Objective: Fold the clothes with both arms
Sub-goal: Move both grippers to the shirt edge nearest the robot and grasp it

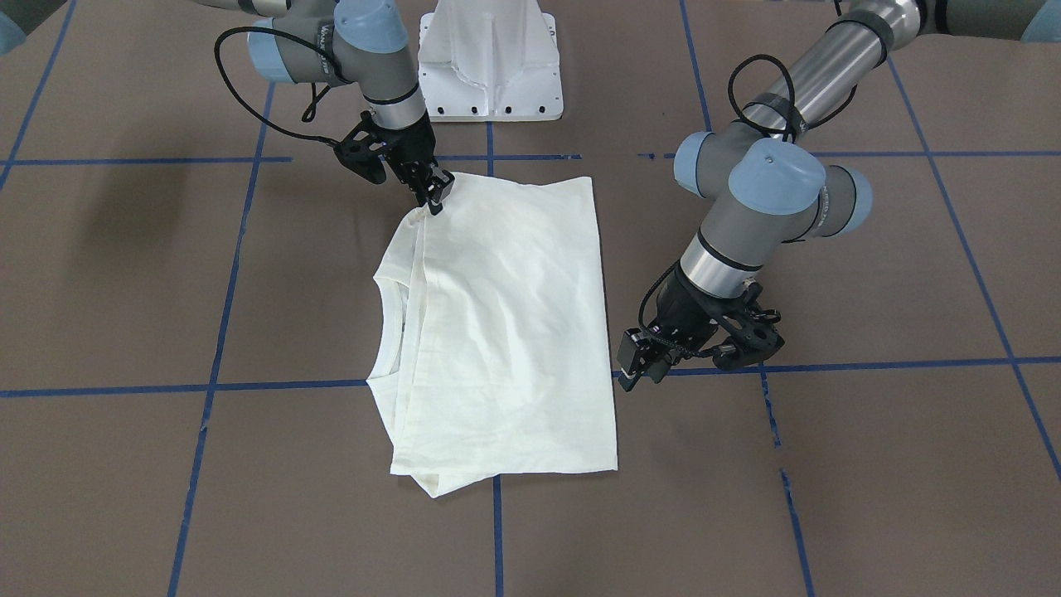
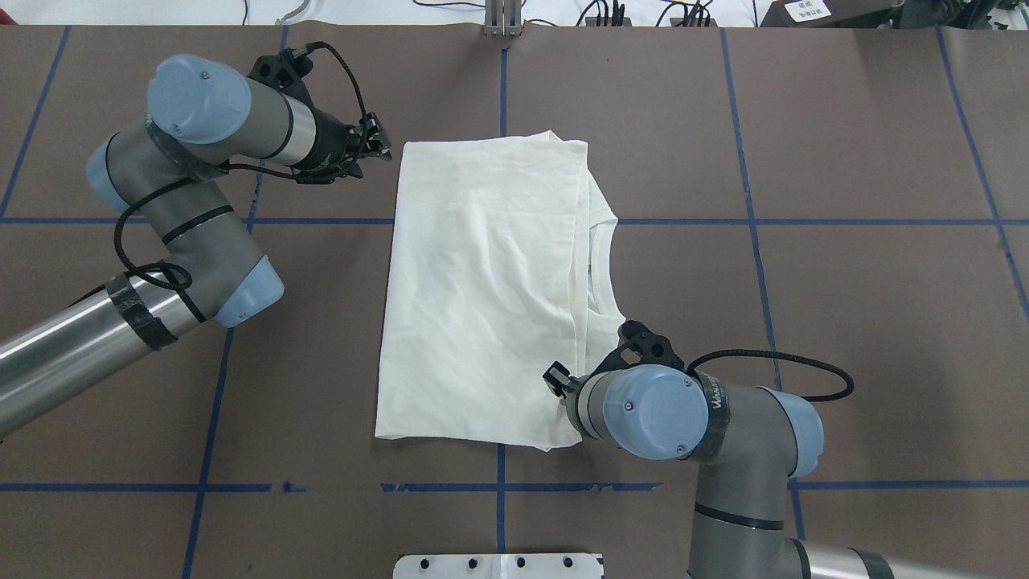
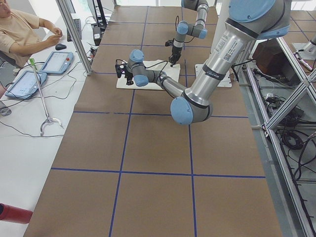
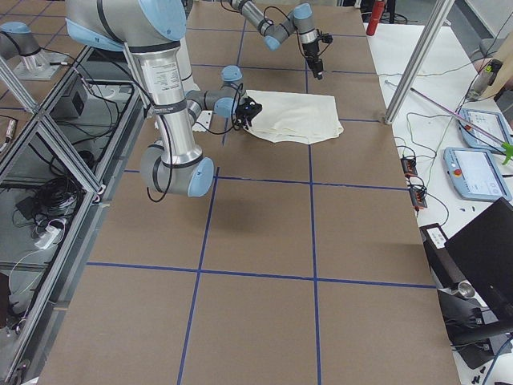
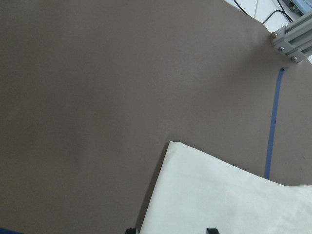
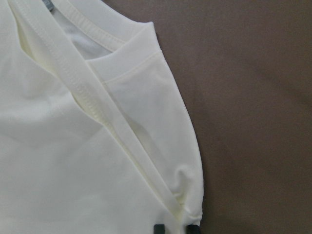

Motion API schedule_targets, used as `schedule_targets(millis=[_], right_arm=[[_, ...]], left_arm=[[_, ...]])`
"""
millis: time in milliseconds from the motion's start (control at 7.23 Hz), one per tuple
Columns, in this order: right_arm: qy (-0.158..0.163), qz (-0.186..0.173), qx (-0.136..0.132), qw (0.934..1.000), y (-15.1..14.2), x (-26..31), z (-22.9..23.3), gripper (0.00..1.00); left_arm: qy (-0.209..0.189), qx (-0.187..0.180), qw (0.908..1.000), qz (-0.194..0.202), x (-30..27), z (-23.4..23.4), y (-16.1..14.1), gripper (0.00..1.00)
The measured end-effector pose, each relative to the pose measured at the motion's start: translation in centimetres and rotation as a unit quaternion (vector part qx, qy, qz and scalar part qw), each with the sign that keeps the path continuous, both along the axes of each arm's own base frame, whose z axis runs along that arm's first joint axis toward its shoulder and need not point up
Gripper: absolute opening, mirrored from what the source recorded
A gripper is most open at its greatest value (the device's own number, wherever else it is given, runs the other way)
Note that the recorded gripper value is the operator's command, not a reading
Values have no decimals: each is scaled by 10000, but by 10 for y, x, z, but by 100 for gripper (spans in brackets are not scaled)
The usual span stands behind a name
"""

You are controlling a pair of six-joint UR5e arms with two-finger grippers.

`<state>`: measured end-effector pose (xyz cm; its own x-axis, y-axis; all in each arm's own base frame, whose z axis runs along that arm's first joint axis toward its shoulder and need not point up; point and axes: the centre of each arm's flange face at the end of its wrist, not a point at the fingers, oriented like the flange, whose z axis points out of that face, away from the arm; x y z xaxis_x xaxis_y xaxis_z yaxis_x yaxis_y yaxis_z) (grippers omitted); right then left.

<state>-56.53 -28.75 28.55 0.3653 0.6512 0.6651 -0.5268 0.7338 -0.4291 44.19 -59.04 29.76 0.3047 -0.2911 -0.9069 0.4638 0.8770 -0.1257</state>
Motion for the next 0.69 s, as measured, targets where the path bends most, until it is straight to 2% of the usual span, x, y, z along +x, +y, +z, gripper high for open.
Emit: schedule_targets(millis=[415, 553, 691], right_arm=[[-52, 8, 85, 10000, 10, 9, -3, 0], [-101, -42, 104, 9999, 19, 21, -2, 0], [-123, -83, 116, 9998, 26, 34, 1, 0]], left_arm=[[145, -95, 9998, -29, 1, -8, 8, 57], [350, -246, 9991, 7, 7, -15, 33, 58], [596, -429, 9972, 124, 18, -22, 75, 58]])
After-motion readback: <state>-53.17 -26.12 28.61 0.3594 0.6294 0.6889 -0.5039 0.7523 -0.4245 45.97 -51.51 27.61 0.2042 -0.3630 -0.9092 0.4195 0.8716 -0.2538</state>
